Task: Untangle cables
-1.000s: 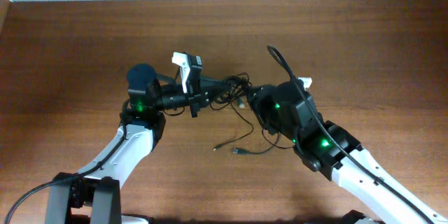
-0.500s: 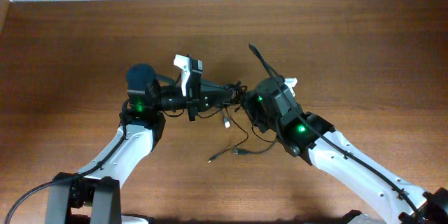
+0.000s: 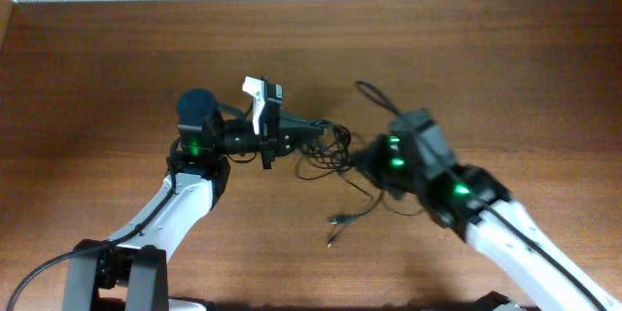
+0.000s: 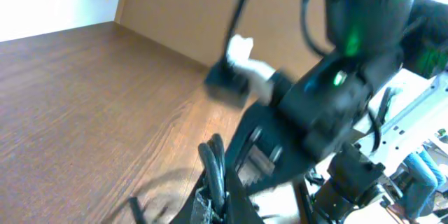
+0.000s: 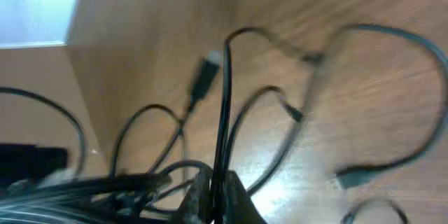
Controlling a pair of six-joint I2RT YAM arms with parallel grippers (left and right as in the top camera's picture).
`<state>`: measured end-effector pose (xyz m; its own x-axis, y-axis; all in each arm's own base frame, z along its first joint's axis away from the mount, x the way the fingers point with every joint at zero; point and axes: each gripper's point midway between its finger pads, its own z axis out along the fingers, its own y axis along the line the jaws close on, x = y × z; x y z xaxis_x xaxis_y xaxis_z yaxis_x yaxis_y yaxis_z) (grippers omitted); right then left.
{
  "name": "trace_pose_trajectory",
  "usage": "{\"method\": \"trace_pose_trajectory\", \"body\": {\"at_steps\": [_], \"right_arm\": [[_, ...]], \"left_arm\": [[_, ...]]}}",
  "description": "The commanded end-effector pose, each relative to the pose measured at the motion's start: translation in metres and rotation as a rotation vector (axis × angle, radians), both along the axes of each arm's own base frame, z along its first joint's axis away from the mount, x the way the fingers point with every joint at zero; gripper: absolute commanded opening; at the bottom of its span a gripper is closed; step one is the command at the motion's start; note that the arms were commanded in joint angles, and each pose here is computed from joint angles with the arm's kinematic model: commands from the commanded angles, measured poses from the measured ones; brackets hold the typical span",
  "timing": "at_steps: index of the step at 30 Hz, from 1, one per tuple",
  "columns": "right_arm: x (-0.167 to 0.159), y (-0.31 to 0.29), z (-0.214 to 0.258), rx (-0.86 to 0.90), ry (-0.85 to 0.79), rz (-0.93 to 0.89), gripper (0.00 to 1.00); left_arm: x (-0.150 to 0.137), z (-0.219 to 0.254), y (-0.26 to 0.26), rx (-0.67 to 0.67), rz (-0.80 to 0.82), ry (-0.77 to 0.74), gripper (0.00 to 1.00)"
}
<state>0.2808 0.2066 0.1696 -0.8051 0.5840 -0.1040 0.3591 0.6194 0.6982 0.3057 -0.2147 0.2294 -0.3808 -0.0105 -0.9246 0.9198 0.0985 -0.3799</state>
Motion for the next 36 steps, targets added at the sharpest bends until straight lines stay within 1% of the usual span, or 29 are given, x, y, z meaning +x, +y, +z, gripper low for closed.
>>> {"method": "trace_pose_trajectory", "body": {"at_steps": [1,6,7,8,9,10,11,12,16,17,19,22,24,27,29,31,32,36], "right_arm": [[-0.005,-0.030,0.008,-0.080,-0.060,0.042,0.04],[-0.003,-0.040,0.001,-0.124,-0.044,0.018,0.05],[-0.001,-0.043,-0.002,-0.139,-0.043,0.007,0.07],[0.001,-0.043,-0.004,-0.143,-0.041,0.006,0.14],[0.001,-0.042,-0.005,-0.143,-0.037,0.009,0.26],[0.000,-0.040,-0.005,-0.144,-0.042,0.027,0.33],[0.000,-0.038,-0.003,-0.153,-0.067,0.066,0.40],[0.001,-0.036,-0.001,-0.159,-0.090,0.096,0.44],[0.004,-0.019,0.013,-0.096,-0.167,0.185,0.45],[0.005,-0.012,0.019,-0.059,-0.183,0.198,0.47],[0.008,-0.006,0.028,0.040,-0.141,0.126,0.48],[0.013,-0.001,0.036,0.112,-0.124,0.068,0.48],[0.014,0.002,0.034,0.131,-0.096,0.044,0.48],[0.014,0.015,0.019,0.155,-0.015,0.023,0.48],[0.019,0.028,0.010,0.168,-0.002,0.038,0.48],[0.029,0.042,0.007,0.199,-0.024,0.066,0.46],[0.034,0.047,0.006,0.218,-0.030,0.072,0.43],[0.045,0.051,-0.007,0.242,0.011,0.017,0.42]], "left_arm": [[0.018,0.002,0.012,0.009,0.092,-0.024,0.00],[0.019,-0.007,0.012,0.022,0.106,0.040,0.00],[0.019,-0.008,0.012,0.023,0.106,0.049,0.00],[0.018,-0.009,0.012,0.025,0.106,0.056,0.00],[0.018,-0.010,0.012,0.026,0.105,0.066,0.00],[0.018,-0.010,0.012,0.026,0.105,0.067,0.00],[0.018,-0.010,0.012,0.026,0.105,0.065,0.00],[0.018,-0.010,0.012,0.026,0.105,0.064,0.00],[0.018,-0.010,0.012,0.036,0.099,-0.008,0.00],[0.018,-0.009,0.012,0.035,0.098,-0.012,0.00],[0.018,-0.009,0.012,0.036,0.098,-0.013,0.00],[0.017,-0.009,0.012,0.035,0.097,-0.013,0.00],[0.016,-0.009,0.012,0.034,0.090,-0.013,0.00],[0.016,-0.009,0.012,0.034,0.090,-0.013,0.00],[0.016,-0.009,0.012,0.034,0.090,-0.013,0.00],[0.016,-0.009,0.012,0.034,0.087,-0.012,0.00],[0.015,-0.009,0.011,0.032,0.081,-0.012,0.00],[0.010,-0.008,0.010,0.026,0.052,-0.012,0.00]]}}
